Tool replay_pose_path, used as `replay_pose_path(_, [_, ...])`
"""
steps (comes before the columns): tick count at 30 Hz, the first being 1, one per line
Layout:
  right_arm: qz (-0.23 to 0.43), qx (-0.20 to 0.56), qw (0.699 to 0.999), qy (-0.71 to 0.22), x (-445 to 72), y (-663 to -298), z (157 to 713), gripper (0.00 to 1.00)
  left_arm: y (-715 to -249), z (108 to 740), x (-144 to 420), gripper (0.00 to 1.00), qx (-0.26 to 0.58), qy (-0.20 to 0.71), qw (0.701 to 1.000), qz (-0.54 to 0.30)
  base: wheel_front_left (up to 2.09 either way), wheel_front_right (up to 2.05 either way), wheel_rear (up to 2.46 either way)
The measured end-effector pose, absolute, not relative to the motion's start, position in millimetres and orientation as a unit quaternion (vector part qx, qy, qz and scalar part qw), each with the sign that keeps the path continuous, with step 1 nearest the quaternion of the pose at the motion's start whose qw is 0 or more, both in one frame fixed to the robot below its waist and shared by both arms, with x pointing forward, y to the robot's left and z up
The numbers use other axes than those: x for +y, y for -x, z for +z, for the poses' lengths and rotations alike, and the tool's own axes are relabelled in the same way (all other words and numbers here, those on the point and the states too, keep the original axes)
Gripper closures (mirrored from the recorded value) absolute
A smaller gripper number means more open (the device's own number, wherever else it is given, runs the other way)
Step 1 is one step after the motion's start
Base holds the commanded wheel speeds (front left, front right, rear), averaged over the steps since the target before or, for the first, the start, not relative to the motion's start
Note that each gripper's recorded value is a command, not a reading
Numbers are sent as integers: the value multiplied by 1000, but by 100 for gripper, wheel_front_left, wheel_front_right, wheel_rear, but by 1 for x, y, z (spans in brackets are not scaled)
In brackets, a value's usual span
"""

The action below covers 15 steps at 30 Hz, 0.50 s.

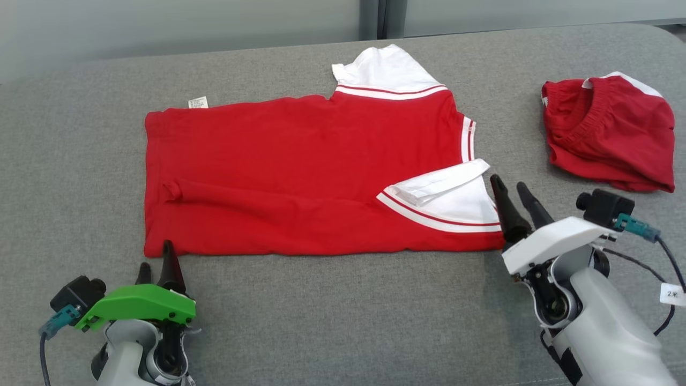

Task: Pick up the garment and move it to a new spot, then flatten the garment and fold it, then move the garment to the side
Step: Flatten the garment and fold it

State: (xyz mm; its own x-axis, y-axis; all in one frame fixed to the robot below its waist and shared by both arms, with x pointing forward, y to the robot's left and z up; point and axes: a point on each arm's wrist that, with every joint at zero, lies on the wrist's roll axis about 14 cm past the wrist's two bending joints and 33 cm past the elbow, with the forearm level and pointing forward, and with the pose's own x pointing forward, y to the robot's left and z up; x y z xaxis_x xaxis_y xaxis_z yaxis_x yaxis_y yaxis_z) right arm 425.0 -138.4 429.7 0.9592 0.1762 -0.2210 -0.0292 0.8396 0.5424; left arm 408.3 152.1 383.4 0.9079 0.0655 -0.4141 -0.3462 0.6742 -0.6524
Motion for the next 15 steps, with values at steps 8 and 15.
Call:
replay_pose_path(8, [47, 154, 946, -281, -136, -399, 415, 0, -406, 375, 136, 0, 212, 420, 876, 105, 0, 0, 0])
replay_pose_path(15, [53, 184, 944, -269, -132, -384, 398, 0, -417, 376, 131, 25, 208, 433, 871, 106, 0, 0, 0])
